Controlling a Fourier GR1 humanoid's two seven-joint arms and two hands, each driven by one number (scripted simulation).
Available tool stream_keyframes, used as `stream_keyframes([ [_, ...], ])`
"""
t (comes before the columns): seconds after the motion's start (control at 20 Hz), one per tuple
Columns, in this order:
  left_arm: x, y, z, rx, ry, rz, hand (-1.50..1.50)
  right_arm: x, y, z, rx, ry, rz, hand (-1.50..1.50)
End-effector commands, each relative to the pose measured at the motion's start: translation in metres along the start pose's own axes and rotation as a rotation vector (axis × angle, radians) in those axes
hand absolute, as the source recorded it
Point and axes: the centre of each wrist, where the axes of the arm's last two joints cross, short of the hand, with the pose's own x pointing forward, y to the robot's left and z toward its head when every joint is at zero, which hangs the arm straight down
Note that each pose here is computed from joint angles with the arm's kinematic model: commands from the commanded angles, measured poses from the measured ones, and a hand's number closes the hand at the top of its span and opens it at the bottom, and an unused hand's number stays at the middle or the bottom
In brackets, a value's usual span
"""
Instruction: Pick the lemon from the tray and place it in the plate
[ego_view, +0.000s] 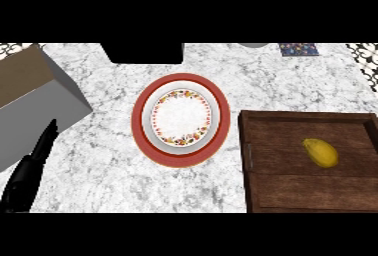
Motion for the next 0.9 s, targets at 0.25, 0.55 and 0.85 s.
stream_keyframes([
  [0.25,-0.007,0.003,-0.009,0.008,-0.003,0.007,0.0,0.008,0.007,-0.059,0.182,0.163,0.151,-1.5],
  [0.55,-0.014,-0.008,-0.018,0.013,-0.011,-0.004,0.0,-0.026,0.021,-0.064,0.316,0.233,0.305,-1.5],
  [0.85,-0.003,-0.017,-0.001,0.001,-0.007,0.002,0.0,-0.047,0.028,-0.068,0.411,0.262,0.344,-1.5],
])
